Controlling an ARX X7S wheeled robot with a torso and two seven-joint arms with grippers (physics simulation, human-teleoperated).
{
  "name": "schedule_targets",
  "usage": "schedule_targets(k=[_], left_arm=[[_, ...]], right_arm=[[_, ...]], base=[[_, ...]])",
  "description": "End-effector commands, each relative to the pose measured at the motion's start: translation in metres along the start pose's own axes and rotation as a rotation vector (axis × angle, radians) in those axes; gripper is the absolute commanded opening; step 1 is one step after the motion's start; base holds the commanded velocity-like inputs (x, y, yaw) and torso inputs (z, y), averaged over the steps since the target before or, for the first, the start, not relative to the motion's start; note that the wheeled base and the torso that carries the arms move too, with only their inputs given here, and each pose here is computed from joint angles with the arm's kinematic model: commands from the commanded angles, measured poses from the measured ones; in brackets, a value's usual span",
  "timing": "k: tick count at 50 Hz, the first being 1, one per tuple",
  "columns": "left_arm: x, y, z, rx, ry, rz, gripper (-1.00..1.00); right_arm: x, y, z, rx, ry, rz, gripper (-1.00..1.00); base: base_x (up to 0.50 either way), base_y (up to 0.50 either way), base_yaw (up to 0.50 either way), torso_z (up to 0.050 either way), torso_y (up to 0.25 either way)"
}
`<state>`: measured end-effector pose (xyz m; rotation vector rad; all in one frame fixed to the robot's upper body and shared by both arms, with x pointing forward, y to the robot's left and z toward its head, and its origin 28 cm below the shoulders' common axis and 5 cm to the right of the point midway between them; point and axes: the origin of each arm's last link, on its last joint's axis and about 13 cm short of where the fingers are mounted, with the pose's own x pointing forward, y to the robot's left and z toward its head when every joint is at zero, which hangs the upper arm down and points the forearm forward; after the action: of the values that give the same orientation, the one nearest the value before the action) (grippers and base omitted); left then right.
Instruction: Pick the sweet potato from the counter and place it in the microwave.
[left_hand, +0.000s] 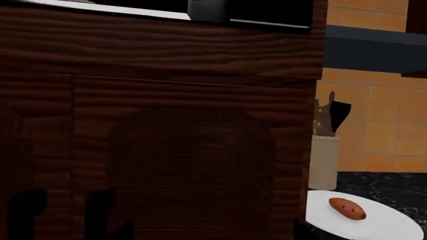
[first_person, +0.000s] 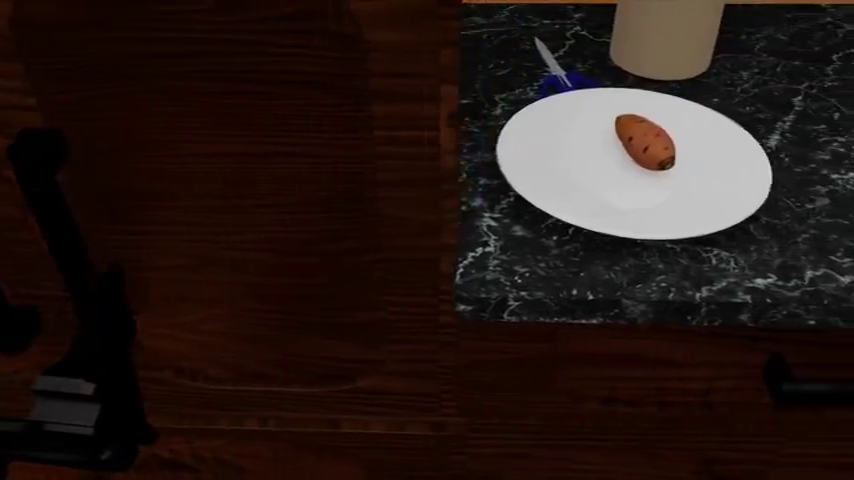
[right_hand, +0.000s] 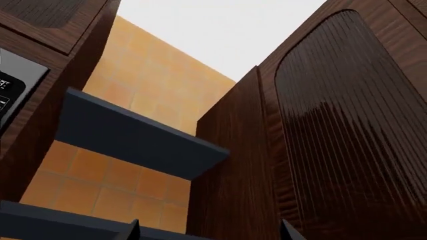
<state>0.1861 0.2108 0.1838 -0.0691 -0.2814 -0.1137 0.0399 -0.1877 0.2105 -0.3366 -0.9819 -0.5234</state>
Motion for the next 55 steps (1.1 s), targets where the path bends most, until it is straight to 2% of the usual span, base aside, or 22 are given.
schedule_targets(k=[1, 51, 55], left_arm=[[-0.0006, -0.0011, 0.0007, -0.005, 0.005, -0.008, 1.0], [-0.0026, -0.0027, -0.0022, -0.018, 0.017, -0.021, 1.0], [-0.003, -0.0021, -0.0032, -0.018, 0.019, -0.019, 1.0]], right_arm=[[0.0002, 0.0008, 0.0008, 0.011, -0.002, 0.009, 1.0], [0.0031, 0.0075, -0.0058, 0.03, 0.02, 0.057, 1.0], [0.0044, 0.0092, -0.0085, 0.028, 0.032, 0.077, 1.0]], base=[[0.0, -0.5, 0.0, 0.0, 0.0], [0.0, -0.5, 0.0, 0.0, 0.0], [0.0, 0.0, 0.0, 0.0, 0.0]])
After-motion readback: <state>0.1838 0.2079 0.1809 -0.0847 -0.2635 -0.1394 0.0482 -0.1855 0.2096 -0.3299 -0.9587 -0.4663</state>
